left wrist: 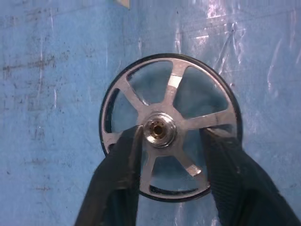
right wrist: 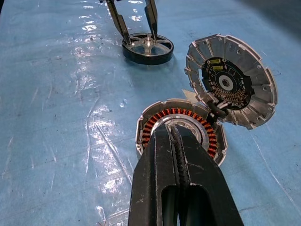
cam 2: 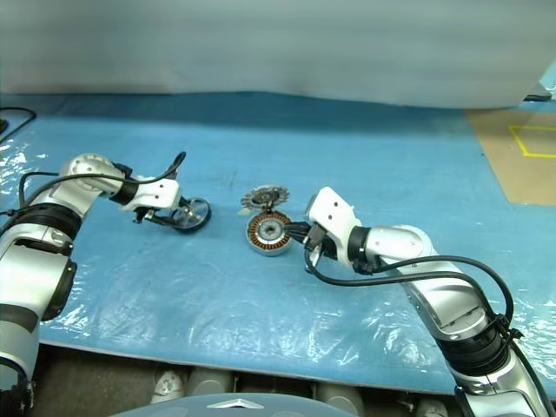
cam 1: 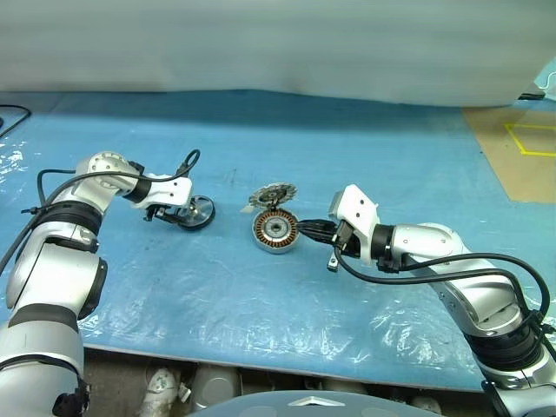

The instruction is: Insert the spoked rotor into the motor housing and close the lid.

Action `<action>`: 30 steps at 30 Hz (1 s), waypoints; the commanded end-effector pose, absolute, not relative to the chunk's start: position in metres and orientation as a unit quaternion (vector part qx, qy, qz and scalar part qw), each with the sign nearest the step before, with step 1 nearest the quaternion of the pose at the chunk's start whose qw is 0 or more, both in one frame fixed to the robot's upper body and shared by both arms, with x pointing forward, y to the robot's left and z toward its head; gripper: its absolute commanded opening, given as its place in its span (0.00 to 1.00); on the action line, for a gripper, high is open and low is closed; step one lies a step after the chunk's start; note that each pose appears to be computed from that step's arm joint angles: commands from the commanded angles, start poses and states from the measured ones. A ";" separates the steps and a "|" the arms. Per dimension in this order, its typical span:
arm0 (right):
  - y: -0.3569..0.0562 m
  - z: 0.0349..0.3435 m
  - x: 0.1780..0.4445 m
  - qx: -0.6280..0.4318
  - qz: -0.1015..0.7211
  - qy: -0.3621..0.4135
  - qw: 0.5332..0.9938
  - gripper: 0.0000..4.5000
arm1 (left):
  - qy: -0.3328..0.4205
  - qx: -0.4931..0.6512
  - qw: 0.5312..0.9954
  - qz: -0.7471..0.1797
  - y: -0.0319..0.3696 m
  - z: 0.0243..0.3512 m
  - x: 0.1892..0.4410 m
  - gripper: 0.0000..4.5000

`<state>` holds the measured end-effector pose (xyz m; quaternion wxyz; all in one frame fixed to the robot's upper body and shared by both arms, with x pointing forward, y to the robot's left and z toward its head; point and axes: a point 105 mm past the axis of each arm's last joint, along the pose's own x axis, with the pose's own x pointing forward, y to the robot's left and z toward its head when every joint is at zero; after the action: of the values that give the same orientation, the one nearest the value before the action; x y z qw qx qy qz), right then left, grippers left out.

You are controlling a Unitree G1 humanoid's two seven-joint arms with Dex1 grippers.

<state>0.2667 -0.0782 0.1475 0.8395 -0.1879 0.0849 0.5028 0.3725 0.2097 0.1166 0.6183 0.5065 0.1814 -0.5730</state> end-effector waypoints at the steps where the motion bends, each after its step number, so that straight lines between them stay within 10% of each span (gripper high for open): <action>1: -0.076 0.160 0.264 -0.197 0.504 0.057 0.839 0.00 | 0.190 0.502 0.618 -0.575 0.210 0.108 0.371 0.23; 16: -0.091 0.158 0.273 -0.195 0.480 0.063 0.853 0.00 | 0.117 0.348 0.696 -0.616 0.201 0.122 0.349 0.20; 30: -0.109 0.165 0.286 -0.211 0.462 0.071 0.858 0.00 | -0.006 0.220 0.704 -0.675 0.103 0.147 0.299 0.20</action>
<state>0.2840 -0.1070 0.1504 0.8567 -0.1989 0.0977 0.4658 0.2979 0.1106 0.1418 0.7023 0.2103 0.0051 -0.6801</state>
